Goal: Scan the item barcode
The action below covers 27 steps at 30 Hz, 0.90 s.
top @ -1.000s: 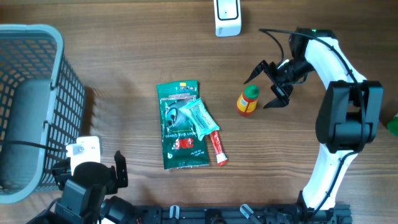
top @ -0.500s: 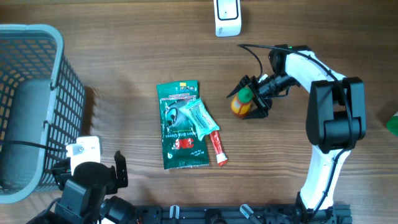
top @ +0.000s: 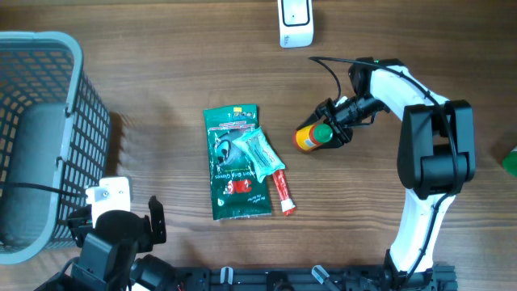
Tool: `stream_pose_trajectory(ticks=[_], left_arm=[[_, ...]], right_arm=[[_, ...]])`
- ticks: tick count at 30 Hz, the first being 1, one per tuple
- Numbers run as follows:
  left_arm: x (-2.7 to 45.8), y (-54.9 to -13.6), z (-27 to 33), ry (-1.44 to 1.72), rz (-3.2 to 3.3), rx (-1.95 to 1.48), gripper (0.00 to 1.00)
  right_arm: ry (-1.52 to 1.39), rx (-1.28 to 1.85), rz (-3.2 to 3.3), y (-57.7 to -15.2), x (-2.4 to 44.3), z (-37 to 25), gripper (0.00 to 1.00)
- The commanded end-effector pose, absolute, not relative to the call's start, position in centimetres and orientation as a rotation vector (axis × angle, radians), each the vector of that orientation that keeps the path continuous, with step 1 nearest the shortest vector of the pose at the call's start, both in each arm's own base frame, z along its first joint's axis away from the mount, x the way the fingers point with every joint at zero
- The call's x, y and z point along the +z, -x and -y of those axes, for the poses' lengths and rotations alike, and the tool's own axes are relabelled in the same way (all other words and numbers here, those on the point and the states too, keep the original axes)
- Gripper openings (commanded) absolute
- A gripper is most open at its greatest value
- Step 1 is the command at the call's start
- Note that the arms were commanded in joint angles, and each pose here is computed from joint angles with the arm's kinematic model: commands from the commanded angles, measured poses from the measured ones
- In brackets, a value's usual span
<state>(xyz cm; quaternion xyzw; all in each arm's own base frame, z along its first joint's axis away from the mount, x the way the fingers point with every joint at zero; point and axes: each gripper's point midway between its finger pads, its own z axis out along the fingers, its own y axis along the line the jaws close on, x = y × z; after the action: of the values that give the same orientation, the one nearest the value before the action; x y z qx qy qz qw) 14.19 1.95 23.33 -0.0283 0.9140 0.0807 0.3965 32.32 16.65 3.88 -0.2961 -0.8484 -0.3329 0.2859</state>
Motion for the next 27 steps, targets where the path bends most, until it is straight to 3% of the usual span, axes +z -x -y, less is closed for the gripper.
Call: stream_pose_trajectory(ticks=[1,8,14,20,27], left_arm=[[23.5,-14.2,-2.0,0.077,-2.307,0.202,1.00],[23.5,-14.2,-2.0,0.077,-2.307,0.202,1.00],[23.5,-14.2,-2.0,0.077,-2.307,0.202,1.00],[23.5,-14.2,-2.0,0.077,-2.307,0.202,1.00],[23.5,-14.2,-2.0,0.077,-2.307,0.202,1.00]], right_arm=[[0.698,-0.948,2.299,-32.4,5.6,-16.1,0.26],[0.252,-1.376,2.174,-29.1,12.0,-18.9,0.32],[0.214,-1.603,1.964,-28.1,15.9,-25.2,0.28],[0.103,-1.573,1.892,-24.8,16.8,-29.4,0.25],[0.073,-1.456,1.988,-24.6,15.0,-27.5,0.17]])
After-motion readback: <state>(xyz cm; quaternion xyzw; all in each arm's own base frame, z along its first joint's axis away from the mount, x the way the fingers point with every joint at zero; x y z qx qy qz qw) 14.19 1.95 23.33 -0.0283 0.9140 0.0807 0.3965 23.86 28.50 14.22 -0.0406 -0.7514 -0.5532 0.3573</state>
